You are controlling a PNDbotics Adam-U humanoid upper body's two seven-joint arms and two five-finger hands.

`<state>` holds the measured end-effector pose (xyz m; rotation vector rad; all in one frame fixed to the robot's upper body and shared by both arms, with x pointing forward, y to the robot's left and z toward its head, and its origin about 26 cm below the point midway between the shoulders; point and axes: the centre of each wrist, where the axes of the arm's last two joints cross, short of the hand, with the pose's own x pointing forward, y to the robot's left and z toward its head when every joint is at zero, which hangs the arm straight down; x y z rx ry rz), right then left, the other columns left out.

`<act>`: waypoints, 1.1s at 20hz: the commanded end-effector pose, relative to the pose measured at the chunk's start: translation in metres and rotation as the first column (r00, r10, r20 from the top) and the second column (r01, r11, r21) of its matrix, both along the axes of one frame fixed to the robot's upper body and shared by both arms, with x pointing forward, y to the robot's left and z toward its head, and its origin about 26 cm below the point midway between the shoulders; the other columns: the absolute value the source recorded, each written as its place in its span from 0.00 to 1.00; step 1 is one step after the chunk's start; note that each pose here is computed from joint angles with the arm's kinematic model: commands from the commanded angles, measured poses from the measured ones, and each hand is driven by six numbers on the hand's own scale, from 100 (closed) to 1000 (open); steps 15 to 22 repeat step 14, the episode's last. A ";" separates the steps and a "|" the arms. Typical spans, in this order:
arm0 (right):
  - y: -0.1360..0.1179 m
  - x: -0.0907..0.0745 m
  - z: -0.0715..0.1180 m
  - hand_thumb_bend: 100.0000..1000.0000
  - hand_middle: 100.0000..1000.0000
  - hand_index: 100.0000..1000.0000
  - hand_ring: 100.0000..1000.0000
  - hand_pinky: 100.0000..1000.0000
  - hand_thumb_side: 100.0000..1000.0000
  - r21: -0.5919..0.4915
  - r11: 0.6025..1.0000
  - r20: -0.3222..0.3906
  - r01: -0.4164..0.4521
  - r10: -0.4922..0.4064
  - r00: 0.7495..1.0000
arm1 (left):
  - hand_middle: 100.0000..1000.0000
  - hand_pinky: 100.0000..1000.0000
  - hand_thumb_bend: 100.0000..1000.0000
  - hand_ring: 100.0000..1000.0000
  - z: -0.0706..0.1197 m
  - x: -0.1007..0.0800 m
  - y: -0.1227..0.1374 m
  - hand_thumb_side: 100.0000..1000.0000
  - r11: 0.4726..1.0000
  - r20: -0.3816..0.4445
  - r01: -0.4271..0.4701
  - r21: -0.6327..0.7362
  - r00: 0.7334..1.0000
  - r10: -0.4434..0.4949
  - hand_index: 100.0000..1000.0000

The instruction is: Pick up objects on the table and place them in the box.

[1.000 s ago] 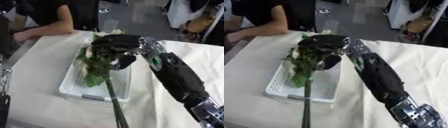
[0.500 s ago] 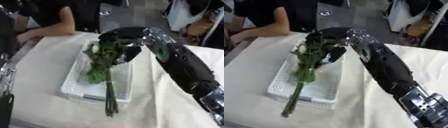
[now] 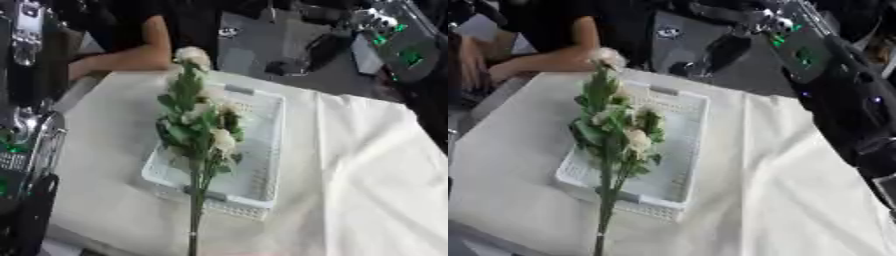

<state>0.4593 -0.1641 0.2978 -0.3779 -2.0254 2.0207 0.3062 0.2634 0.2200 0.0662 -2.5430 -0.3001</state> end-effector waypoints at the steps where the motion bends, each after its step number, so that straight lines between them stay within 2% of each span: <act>1: -0.008 -0.001 0.021 0.33 1.00 1.00 1.00 1.00 0.37 -0.403 0.892 0.079 -0.205 0.257 0.963 | 0.64 0.42 0.00 0.53 0.008 -0.003 0.002 0.76 1.000 0.030 -0.010 0.018 1.000 0.009 0.67; 22: -0.015 0.002 0.021 0.31 1.00 1.00 1.00 1.00 0.34 -0.387 0.903 0.077 -0.189 0.236 0.969 | 0.63 0.42 0.00 0.53 0.008 -0.003 0.003 0.76 1.000 0.030 -0.011 0.018 0.999 0.011 0.67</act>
